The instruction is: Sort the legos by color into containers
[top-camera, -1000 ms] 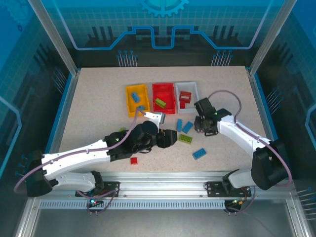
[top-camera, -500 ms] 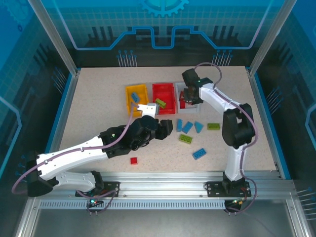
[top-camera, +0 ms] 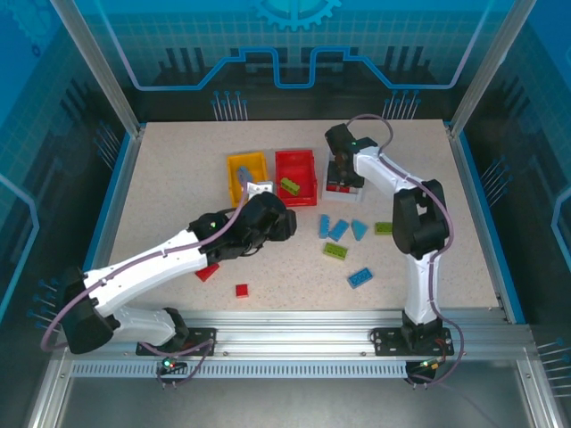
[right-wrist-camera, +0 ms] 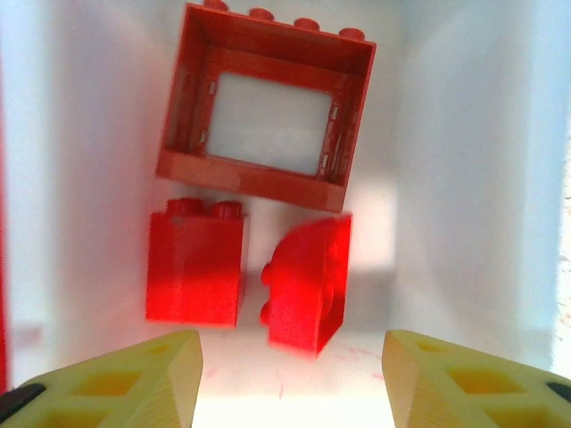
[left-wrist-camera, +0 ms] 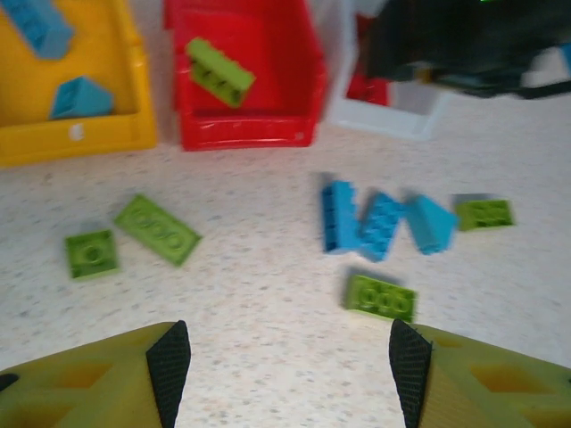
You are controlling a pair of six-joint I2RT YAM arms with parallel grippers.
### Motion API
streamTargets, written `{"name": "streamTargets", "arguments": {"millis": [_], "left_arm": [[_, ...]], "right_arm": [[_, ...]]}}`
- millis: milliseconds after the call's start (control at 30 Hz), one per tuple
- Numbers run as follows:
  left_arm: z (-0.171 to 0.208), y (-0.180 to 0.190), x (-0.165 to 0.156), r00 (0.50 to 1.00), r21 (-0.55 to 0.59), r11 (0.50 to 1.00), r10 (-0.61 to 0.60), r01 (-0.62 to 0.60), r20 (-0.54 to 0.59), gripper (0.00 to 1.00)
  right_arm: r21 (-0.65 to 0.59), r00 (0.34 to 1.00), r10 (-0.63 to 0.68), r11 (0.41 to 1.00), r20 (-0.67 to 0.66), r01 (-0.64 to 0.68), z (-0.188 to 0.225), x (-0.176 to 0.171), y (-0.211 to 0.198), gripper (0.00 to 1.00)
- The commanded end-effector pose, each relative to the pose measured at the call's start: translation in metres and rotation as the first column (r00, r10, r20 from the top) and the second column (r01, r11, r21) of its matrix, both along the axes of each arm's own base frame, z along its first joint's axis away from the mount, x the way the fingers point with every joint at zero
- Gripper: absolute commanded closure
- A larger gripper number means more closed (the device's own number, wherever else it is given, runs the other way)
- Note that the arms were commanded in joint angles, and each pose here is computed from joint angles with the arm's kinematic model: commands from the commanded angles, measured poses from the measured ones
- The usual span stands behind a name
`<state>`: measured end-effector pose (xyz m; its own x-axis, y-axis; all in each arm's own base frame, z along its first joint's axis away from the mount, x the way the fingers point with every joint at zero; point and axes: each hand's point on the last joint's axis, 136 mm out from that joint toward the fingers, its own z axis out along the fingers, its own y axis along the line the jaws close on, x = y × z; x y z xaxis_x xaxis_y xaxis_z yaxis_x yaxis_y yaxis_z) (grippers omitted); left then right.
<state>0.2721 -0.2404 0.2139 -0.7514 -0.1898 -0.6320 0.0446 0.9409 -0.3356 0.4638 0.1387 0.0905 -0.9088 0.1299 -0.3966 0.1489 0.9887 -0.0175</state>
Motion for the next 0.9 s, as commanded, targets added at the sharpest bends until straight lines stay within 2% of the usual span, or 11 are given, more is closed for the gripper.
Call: {"name": "streamTargets", "arguments": {"millis": [0,167,300,400,500,567,633,767,867], "left_arm": [[-0.028,0.022,-0.002,0.99,0.04,0.999,0.036,-0.031,-0.136,0.35],[-0.062,0.063,0.008,0.963,0.101,0.988,0.137,-0.116,-0.234,0.34],[-0.083,0.086,0.01,0.94,0.13,0.977,0.197,-0.167,-0.277,0.34],[-0.095,0.109,0.011,0.921,0.16,0.964,0.253,-0.213,-0.295,0.35],[-0.108,0.134,0.014,0.909,0.217,0.952,0.277,-0.216,-0.313,0.36],[-0.117,0.147,0.016,0.904,0.265,0.946,0.27,-0.185,-0.332,0.36],[-0.125,0.159,0.018,0.897,0.316,0.935,0.273,-0.162,-0.349,0.35],[-0.143,0.174,0.026,0.888,0.355,0.925,0.271,-0.134,-0.372,0.33],[-0.155,0.178,0.035,0.879,0.35,0.93,0.257,-0.112,-0.402,0.34]], "right_arm": [[0.064,0.989,0.041,0.997,0.142,-0.05,0.067,-0.008,0.017,0.42],[0.099,0.962,0.094,0.987,0.255,-0.123,0.114,-0.045,0.035,0.42],[0.131,0.955,0.115,0.979,0.272,-0.155,0.119,-0.08,0.039,0.44],[0.155,0.933,0.174,0.96,0.316,-0.232,0.12,-0.112,0.052,0.5],[0.193,0.88,0.298,0.902,0.369,-0.386,0.119,-0.149,0.084,0.5],[0.217,0.825,0.397,0.834,0.402,-0.507,0.113,-0.18,0.109,0.49],[0.23,0.792,0.453,0.789,0.41,-0.57,0.106,-0.205,0.123,0.45],[0.297,0.781,0.483,0.737,0.396,-0.607,0.089,-0.24,0.139,0.43],[0.31,0.796,0.49,0.742,0.356,-0.595,0.071,-0.255,0.14,0.43]]}}
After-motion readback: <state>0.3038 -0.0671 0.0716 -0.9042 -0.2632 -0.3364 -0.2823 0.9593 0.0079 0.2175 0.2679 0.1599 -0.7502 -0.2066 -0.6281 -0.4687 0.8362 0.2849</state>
